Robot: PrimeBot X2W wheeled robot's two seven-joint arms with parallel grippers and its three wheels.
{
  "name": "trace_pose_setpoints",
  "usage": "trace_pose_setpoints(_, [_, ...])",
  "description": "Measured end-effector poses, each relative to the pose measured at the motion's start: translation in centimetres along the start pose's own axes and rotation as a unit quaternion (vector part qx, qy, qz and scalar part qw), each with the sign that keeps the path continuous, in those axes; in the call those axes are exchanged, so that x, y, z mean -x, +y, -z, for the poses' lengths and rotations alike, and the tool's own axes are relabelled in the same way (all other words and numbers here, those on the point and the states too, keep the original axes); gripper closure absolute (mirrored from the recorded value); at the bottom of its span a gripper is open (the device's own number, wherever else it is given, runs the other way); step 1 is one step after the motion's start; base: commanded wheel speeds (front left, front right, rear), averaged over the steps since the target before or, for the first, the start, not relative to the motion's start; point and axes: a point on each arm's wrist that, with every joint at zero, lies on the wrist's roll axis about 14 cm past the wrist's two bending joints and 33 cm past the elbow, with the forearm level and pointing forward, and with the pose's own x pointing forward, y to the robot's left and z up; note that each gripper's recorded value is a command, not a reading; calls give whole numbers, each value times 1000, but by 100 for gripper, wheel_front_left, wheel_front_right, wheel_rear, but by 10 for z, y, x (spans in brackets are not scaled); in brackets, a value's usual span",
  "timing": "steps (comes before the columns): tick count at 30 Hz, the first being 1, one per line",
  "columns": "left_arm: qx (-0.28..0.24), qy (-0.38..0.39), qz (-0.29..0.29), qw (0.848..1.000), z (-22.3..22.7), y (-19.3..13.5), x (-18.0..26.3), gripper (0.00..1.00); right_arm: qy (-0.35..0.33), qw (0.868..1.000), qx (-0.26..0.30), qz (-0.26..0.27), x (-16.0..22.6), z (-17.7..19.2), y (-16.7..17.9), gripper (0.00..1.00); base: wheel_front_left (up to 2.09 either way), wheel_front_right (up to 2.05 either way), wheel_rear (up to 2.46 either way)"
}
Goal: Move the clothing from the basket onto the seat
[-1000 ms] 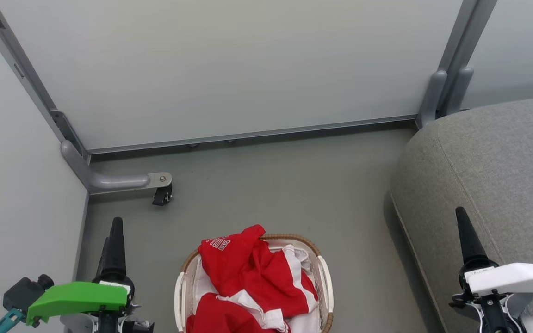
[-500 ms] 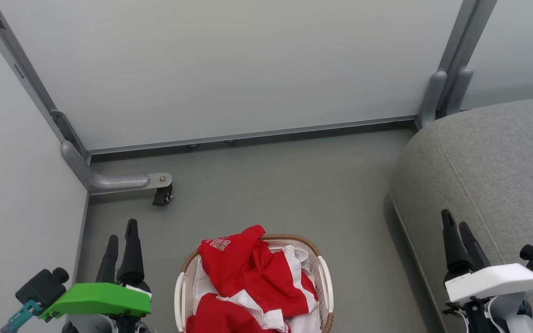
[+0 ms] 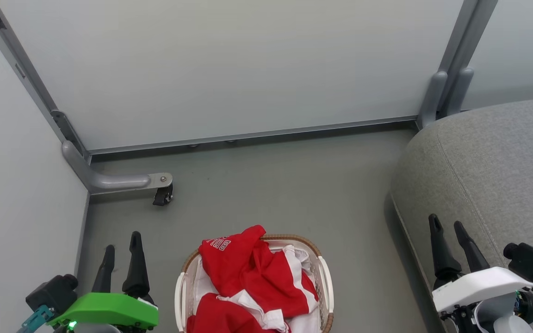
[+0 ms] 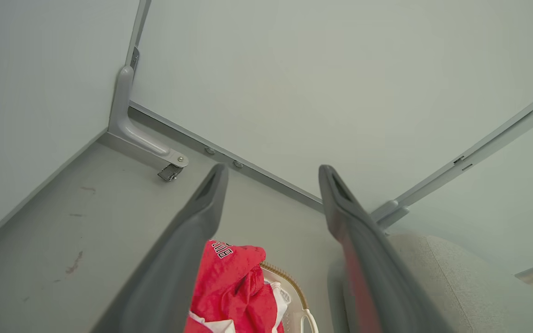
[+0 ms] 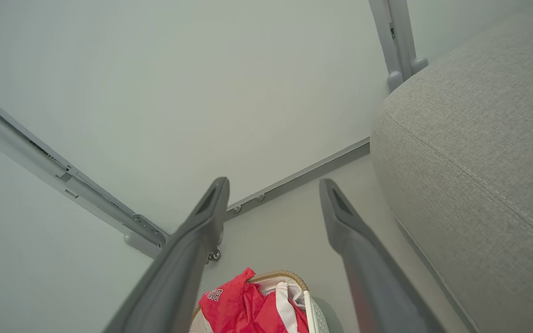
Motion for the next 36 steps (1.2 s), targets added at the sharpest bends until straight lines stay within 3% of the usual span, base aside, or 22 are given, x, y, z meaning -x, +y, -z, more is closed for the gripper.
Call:
trace_pose_setpoints(19, [-86, 6, 3, 996, 9, 3, 4, 0, 0, 993, 119, -25, 0, 4, 9, 0, 0, 0, 0])
trace_pose_setpoints(36, [-142, 21, 4, 990, 22, 10, 10, 0, 2, 976, 211, -44, -1, 9, 14, 0, 0, 0, 0])
